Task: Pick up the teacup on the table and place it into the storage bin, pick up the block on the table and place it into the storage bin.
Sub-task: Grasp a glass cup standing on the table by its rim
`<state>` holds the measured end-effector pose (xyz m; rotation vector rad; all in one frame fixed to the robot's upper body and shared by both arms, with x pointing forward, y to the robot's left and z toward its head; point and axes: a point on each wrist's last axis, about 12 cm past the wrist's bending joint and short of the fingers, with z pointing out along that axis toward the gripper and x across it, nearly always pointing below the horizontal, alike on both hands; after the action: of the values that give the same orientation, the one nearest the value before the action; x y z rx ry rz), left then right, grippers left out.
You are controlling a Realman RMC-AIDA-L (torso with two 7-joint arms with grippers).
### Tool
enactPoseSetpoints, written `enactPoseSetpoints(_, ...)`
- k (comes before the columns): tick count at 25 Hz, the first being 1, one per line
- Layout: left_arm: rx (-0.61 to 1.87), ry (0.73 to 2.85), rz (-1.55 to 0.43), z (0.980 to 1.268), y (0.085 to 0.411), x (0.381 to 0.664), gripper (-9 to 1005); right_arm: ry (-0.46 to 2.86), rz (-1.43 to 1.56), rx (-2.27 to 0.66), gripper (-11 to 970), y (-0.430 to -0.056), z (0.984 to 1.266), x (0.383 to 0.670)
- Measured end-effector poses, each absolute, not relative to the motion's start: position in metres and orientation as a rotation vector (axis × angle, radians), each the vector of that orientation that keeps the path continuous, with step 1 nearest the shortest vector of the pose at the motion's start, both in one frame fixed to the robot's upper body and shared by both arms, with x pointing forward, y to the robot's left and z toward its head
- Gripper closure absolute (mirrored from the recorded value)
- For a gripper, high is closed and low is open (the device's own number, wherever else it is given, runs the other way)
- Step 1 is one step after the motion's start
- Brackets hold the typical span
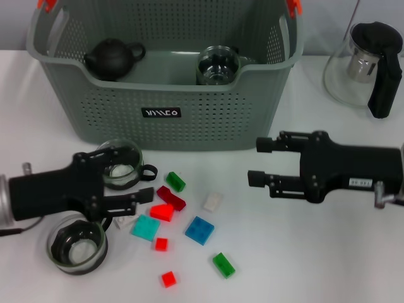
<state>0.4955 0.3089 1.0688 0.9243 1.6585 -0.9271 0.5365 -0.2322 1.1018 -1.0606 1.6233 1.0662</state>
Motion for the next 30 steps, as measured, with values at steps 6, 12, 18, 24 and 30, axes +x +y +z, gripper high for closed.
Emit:
enactPoseSetpoints(6,1.026,1.790,-0.883,1.104,0.319,0.518,157,1.617,1.013,-0.970,244,-0.243,1.074,0.526)
enactPoseSetpoints(12,1.199,1.960,-0.773,1.140,0.306,0.548,164,1.602,1.003,-0.913,245,-0.249,1.066,0.520)
enactPoseSetpoints(18,1.408,2.055,-0.606,1.163,0.283,0.573,171,1.607,1.012,-0.915,245,-0.246,1.064,0.521)
enactPoseSetpoints(24,1.587,2.115,-0.479,1.168,0.258,0.584,178,1.610,1.017,-0.900,245,-0.246,1.065,0.522)
enactPoseSetpoints(30,1.677,2.166,-0.340,1.155,0.235,0.589,185,1.613,1.010,-0.891,246,-0.247,1.065,0.523)
